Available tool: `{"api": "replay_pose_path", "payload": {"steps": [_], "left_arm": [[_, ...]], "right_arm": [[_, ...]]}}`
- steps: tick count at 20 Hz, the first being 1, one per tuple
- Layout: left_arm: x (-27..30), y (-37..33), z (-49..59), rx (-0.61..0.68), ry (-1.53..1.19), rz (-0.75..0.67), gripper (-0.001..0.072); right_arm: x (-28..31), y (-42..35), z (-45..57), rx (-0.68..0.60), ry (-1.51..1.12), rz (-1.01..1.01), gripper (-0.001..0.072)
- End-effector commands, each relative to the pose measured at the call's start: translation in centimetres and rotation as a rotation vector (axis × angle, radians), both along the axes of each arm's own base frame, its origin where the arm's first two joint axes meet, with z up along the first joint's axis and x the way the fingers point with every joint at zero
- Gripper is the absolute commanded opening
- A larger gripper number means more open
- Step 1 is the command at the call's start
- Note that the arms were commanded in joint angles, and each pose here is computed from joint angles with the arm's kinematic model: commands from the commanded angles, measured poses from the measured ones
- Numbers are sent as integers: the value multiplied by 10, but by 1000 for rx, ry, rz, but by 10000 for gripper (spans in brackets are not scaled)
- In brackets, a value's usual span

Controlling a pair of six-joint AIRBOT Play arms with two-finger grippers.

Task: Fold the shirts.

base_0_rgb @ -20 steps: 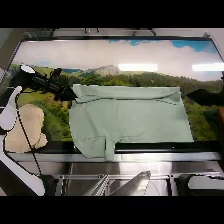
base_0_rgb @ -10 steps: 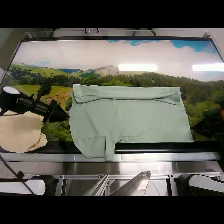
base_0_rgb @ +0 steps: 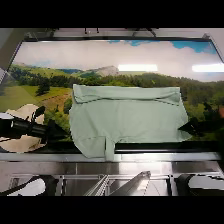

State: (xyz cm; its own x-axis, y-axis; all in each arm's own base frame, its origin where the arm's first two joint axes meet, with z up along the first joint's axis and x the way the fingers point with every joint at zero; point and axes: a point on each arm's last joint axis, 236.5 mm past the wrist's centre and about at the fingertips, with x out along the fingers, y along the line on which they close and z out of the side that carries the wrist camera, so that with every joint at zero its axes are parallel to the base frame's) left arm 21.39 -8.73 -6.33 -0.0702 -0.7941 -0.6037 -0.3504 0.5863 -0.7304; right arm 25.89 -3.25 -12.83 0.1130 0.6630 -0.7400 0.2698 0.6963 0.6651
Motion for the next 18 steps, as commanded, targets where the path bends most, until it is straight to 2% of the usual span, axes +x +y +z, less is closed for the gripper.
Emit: {"api": "replay_pose_path", "payload": {"steps": [1,6,11,12,13,14,15,18], "left_arm": [[-27,-19,-20,23,37,-27,239],[-48,-49,-35,80,24,-179,240],[-49,-56,-40,107,13,-205,240],[-49,-56,-40,106,14,-205,270],[-49,-56,-40,105,16,-206,466],[-49,-56,-40,105,18,-204,720],[-48,-56,-40,108,19,-199,676],[-42,-55,-43,123,1,-179,677]], "right_arm": [[7,-5,-10,-50,-16,2,18],[8,-3,-9,-42,-17,-1,18],[14,0,-6,-21,-32,-26,17],[14,0,-6,-21,-32,-26,18],[14,0,-6,-21,-32,-27,17],[14,0,-6,-21,-33,-26,18],[14,-1,-6,-21,-33,-27,18],[15,0,-5,-19,-35,-30,18]]}}
